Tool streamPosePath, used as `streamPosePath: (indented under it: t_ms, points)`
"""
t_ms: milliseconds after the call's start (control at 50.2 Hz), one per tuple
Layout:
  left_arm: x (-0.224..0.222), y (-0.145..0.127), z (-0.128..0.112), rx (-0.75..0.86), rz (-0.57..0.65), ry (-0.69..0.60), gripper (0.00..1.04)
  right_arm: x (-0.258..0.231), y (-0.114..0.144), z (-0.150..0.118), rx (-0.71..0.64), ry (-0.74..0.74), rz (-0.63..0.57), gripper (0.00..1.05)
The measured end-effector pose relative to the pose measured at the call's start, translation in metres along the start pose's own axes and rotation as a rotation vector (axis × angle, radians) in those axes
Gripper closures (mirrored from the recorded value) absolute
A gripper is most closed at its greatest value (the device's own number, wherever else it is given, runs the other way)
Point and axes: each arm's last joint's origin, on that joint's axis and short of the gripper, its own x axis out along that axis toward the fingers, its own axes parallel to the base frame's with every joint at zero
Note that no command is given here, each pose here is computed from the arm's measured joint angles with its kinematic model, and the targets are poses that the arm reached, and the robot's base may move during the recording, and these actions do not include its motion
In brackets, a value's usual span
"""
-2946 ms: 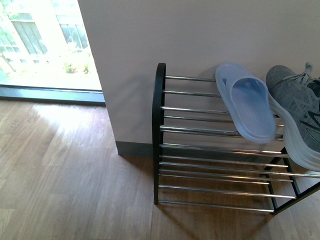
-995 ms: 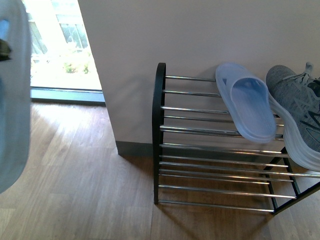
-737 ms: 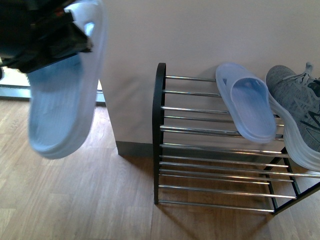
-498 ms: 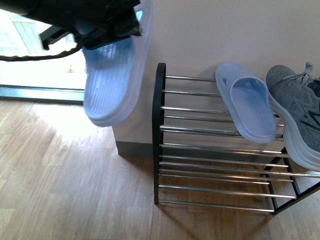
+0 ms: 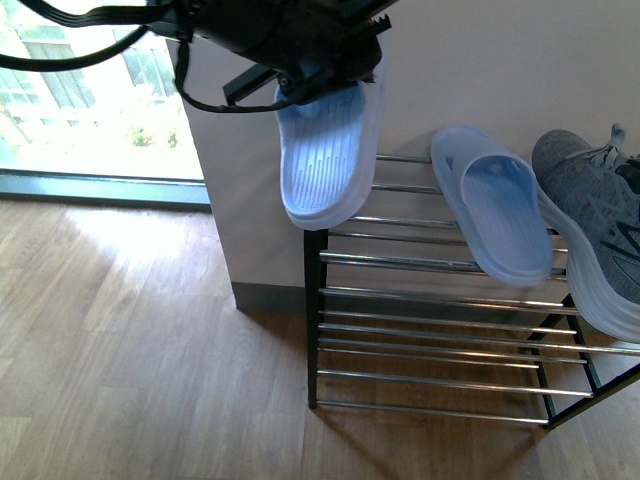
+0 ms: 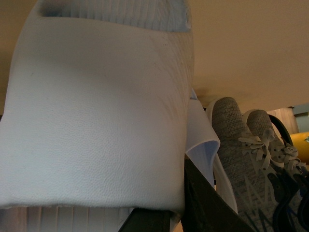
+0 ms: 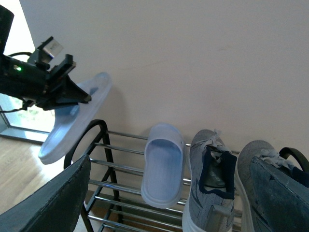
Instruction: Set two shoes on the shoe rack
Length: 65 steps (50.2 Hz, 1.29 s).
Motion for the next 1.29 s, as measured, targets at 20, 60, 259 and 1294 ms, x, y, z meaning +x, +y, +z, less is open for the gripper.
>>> streamPosePath:
  t_ms: [20,60,259,1294]
  points:
    - [0.001,0.000,0.000,-0.001,0.002,0.000,1.03,0.000,0.000,0.000,0.000,0.000,0.000,0.09]
    - [0.008,-0.003,-0.002,-0.009,0.011,0.002,1.03,0.000,0.000,0.000,0.000,0.000,0.000,0.09]
    - [0.034,-0.019,-0.015,-0.042,-0.001,0.033,1.03,0.000,0.000,0.000,0.000,0.000,0.000,0.09]
    - [0.075,0.010,-0.062,-0.105,0.129,0.126,1.03,0.000,0.000,0.000,0.000,0.000,0.000,0.09]
